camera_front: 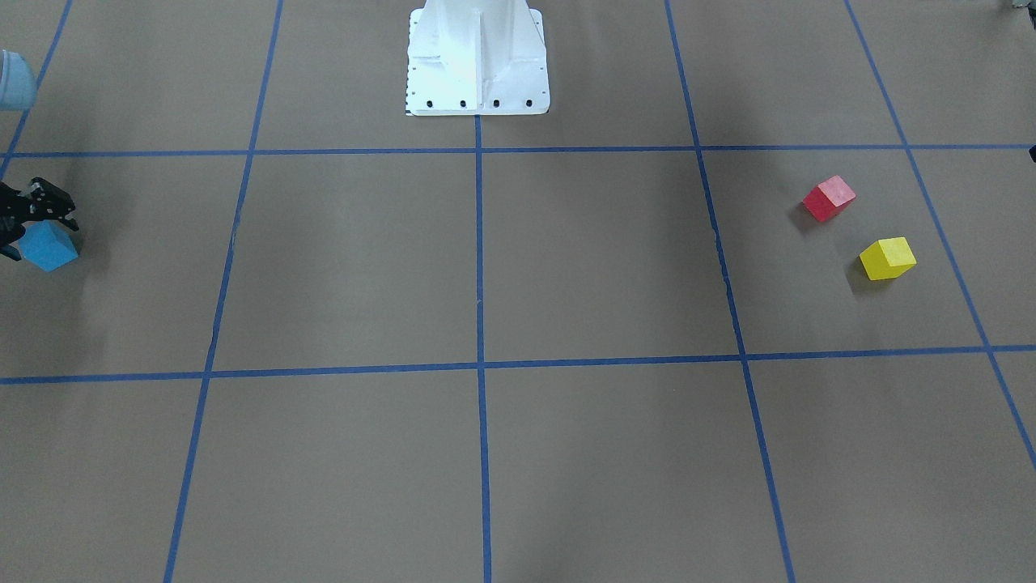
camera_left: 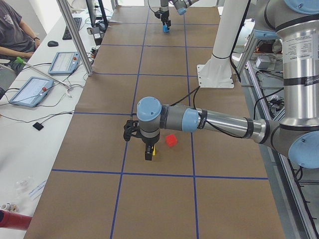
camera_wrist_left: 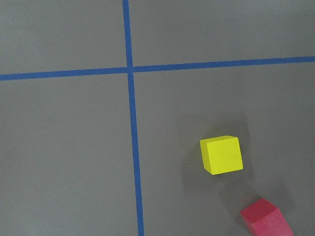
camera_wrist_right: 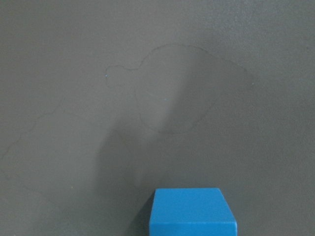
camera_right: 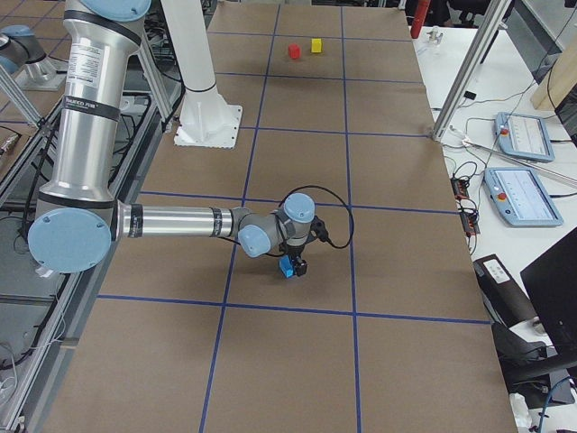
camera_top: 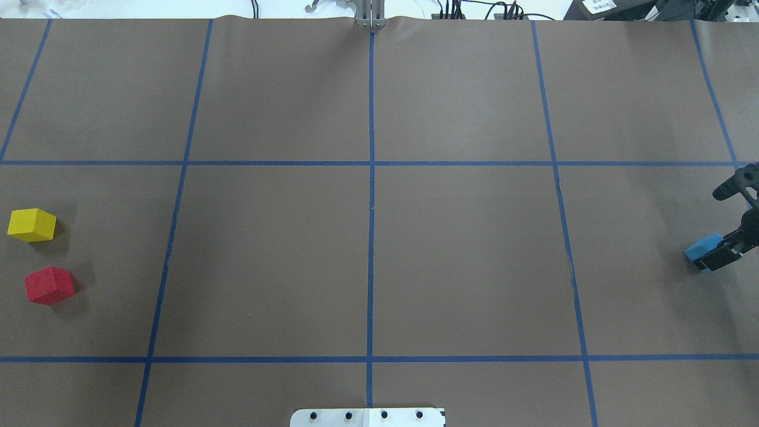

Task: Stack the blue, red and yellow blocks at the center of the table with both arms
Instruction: 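Lower the right gripper onto the blue cube and grasp it, then carry the blue cube with the right gripper to the table center and release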

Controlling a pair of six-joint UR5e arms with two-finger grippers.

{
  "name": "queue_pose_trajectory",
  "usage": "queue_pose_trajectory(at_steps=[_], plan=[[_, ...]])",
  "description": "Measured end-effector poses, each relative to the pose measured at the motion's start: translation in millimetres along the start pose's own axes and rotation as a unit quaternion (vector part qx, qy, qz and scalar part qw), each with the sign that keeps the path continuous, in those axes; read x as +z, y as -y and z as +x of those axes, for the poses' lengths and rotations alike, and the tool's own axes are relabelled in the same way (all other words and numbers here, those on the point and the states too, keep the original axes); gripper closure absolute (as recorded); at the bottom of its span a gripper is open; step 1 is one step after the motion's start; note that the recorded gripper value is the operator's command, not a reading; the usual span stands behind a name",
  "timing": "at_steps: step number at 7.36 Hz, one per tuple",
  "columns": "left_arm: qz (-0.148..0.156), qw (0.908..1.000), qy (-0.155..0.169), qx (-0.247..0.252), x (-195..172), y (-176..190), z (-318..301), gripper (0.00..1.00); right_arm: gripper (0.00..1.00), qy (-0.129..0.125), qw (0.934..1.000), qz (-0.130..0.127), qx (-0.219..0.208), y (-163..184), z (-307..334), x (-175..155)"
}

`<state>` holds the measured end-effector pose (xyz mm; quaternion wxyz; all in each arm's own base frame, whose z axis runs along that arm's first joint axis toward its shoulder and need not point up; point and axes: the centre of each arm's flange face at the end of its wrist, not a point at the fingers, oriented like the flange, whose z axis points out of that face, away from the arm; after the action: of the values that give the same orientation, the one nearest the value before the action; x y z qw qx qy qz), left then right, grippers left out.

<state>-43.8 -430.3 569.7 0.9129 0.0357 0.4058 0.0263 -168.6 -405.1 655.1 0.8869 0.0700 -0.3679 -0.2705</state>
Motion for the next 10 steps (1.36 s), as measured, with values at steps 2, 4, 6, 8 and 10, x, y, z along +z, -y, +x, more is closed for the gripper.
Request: queue_pose_trajectory(at_steps=[2, 4, 6, 8, 10], plan=[[0.001, 1.0, 0.0, 0.001, -1, 0, 1, 0.0, 1.0, -0.006, 1.0, -0.005, 0.002, -1, 5, 6], [0.002, 1.0, 0.0, 0.002, -2, 0, 2, 0.0, 1.0, 0.0, 1.0, 0.001, 0.006, 9, -1, -5], [0.004, 1.0, 0.0, 0.005, -4, 2, 5, 0.0, 1.0, 0.018, 0.997, 0.025, 0.071, 63, -46, -57], [0.006, 0.9999, 0.0, 0.011, -4, 5, 7, 0.0, 1.0, 0.06, 0.9832, 0.047, 0.166, 170, -174, -80], [0.007, 0.9999, 0.002, 0.014, 2, 6, 1, 0.0, 1.0, 0.069, 0.9635, 0.06, 0.252, 283, -339, -81]])
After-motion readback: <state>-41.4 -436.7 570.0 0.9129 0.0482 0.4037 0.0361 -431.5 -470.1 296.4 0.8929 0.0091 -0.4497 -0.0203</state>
